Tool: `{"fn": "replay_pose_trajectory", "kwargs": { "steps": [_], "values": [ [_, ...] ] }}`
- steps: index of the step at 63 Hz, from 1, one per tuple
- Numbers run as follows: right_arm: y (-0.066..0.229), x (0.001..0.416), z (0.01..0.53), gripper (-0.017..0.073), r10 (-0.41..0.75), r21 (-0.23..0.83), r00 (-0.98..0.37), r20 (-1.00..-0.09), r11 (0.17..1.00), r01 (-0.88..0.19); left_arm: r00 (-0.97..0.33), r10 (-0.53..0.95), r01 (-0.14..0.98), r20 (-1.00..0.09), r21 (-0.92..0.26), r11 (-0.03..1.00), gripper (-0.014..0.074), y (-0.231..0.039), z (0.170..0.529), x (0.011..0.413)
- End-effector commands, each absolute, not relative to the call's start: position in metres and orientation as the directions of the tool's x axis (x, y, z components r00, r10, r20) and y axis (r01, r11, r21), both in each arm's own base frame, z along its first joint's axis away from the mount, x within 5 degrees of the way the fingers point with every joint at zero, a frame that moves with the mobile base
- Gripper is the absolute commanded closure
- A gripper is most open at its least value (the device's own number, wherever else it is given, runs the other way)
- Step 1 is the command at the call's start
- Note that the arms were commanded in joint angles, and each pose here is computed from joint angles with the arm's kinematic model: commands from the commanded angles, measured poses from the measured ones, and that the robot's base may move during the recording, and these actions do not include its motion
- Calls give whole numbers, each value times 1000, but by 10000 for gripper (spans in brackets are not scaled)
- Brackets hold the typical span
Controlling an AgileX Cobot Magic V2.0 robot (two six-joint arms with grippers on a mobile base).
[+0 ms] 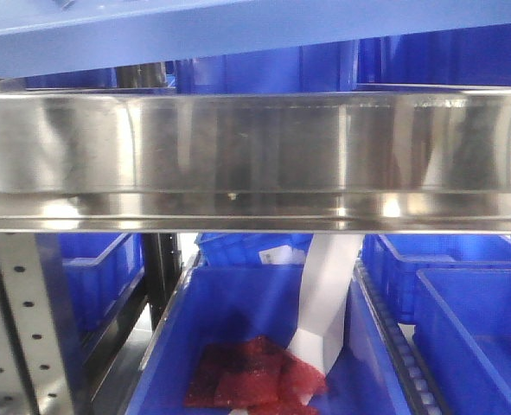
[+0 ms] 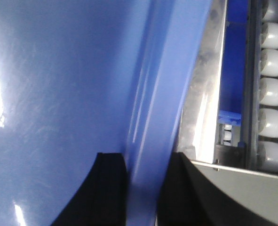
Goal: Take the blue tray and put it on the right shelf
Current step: 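Carry the tray up over the upper roller shelf with both grippers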
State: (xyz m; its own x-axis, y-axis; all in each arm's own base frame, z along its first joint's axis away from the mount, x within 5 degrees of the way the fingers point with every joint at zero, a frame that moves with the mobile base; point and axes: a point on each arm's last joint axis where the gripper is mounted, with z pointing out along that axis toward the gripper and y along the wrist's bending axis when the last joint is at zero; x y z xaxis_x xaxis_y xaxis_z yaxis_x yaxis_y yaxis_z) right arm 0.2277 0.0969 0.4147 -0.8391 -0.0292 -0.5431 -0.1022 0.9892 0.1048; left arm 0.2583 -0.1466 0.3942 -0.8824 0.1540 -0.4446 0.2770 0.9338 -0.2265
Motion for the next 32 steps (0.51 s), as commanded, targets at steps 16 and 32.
{"fn": "replay_pose_trajectory", "kwargs": {
  "steps": [16,32],
  "values": [
    [96,223,432,503,-36,123,-778,-628,982,-145,-890,208,317,-405,-226,921,642,-143,405,241],
    [96,223,432,503,-36,123,-778,-628,982,-145,-890,208,317,-405,-226,921,642,-143,405,241]
  ]
}}
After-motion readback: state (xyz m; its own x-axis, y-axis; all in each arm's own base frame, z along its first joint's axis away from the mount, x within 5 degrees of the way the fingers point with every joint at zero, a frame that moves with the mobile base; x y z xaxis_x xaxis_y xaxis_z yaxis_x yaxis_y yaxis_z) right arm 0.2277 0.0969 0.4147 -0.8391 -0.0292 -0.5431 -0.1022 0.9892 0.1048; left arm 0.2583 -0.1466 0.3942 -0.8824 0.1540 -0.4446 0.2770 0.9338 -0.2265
